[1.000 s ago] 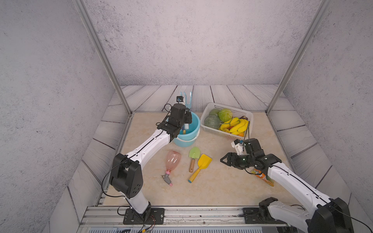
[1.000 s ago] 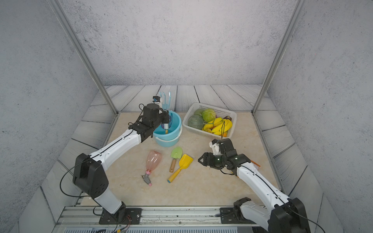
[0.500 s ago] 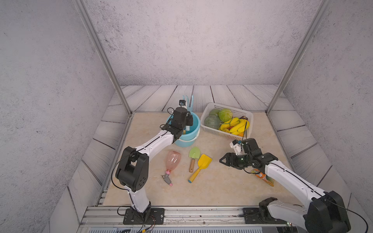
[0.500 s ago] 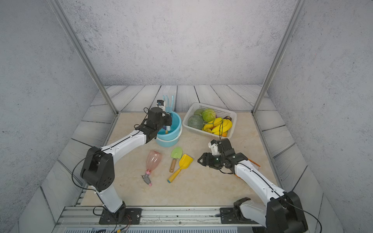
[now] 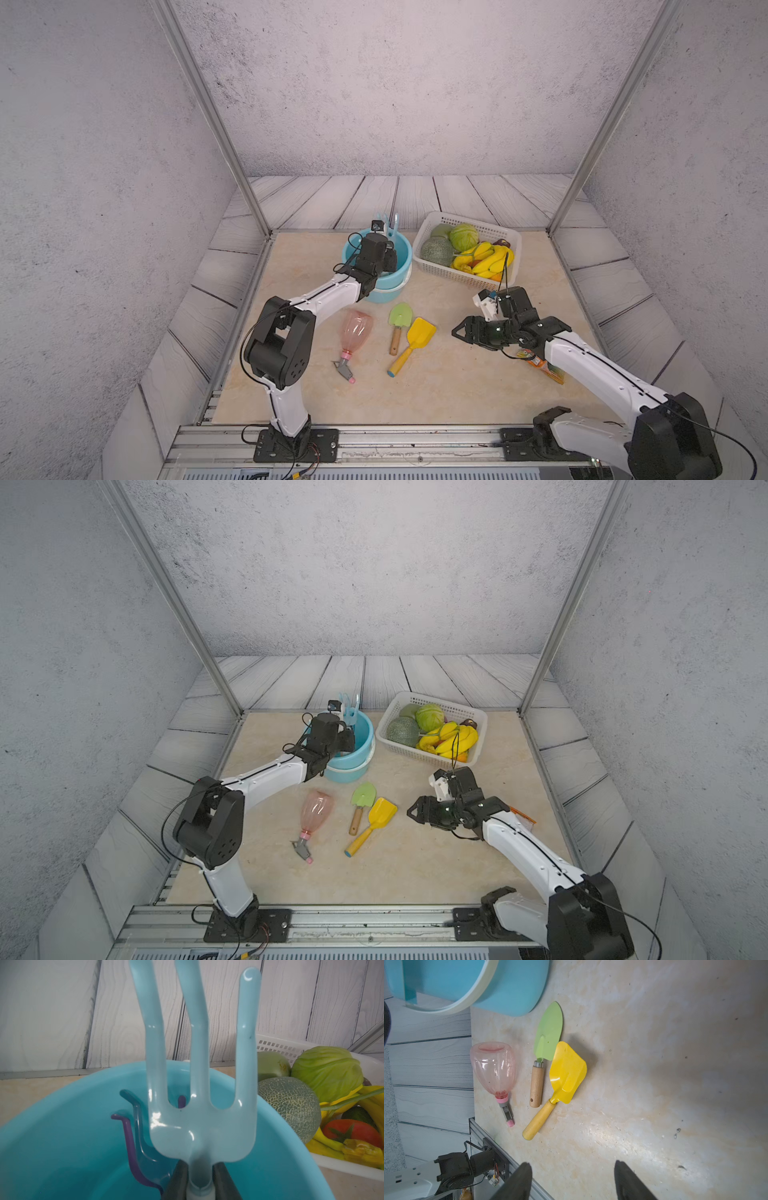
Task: Organize the gardening tools
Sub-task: Place the gardening tool in the container.
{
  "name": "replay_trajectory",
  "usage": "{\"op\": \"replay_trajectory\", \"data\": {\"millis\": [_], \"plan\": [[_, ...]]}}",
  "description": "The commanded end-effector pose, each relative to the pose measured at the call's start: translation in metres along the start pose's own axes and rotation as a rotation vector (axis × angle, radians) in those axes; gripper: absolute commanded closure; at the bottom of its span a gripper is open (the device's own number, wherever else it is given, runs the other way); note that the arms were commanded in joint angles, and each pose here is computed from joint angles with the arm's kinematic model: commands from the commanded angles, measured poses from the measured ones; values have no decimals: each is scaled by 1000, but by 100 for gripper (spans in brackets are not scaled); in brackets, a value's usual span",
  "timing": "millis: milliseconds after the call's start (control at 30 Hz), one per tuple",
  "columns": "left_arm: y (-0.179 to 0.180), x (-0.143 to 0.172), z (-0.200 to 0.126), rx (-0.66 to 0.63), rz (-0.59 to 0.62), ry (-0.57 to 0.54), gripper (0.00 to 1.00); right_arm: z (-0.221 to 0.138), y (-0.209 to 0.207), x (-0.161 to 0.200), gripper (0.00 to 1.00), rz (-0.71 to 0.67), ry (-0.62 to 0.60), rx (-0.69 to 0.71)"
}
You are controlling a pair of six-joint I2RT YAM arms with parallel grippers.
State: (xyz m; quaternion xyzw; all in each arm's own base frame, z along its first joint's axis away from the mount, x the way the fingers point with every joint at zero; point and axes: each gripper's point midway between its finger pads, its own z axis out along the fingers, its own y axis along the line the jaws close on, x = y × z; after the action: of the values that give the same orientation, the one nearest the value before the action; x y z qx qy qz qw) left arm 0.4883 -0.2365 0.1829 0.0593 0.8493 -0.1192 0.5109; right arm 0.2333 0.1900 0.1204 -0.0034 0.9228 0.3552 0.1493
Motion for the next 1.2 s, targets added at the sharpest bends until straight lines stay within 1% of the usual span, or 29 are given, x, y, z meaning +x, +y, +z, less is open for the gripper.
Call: {"op": "replay_trajectory", "data": {"millis": [0,133,167,233,333,400,500,633,733,867,967,1167], "plan": [[2,2,2,3,-7,-4,96,2,-1,4,32,2,12,-3],[1,0,0,11,-9,-6,90,2,-1,5,32,4,9,-3],[1,-1,-1,12,-10,-7,87,1,-2,5,32,6,8,-2],[1,-3,-3,12,-10,-10,74,1,-1,5,32,6,7,-3],[1,-6,-8,11,-8,-11,68,1,-1,5,32,9,8,-4],[3,-10,-14,3,-7,-18,60,1,0,5,32,11,7,-5],[2,-23,-26,8,0,-36,53,-1,2,3,32,9,0,-8],[1,-40,-52,16,-4,-49,43,-4,4,2,32,9,-4,-10],[2,-50,-73,21,-12,-48,41,-6,5,2,32,9,-7,-10],[-1,-52,-104,60,-30,-27,39,-10,7,2,32,8,-15,-9],[-3,-44,-127,97,-70,7,38,-12,7,2,32,8,-20,-8],[-16,-8,-161,170,-77,141,37,-15,6,6,32,19,-22,-5]]}}
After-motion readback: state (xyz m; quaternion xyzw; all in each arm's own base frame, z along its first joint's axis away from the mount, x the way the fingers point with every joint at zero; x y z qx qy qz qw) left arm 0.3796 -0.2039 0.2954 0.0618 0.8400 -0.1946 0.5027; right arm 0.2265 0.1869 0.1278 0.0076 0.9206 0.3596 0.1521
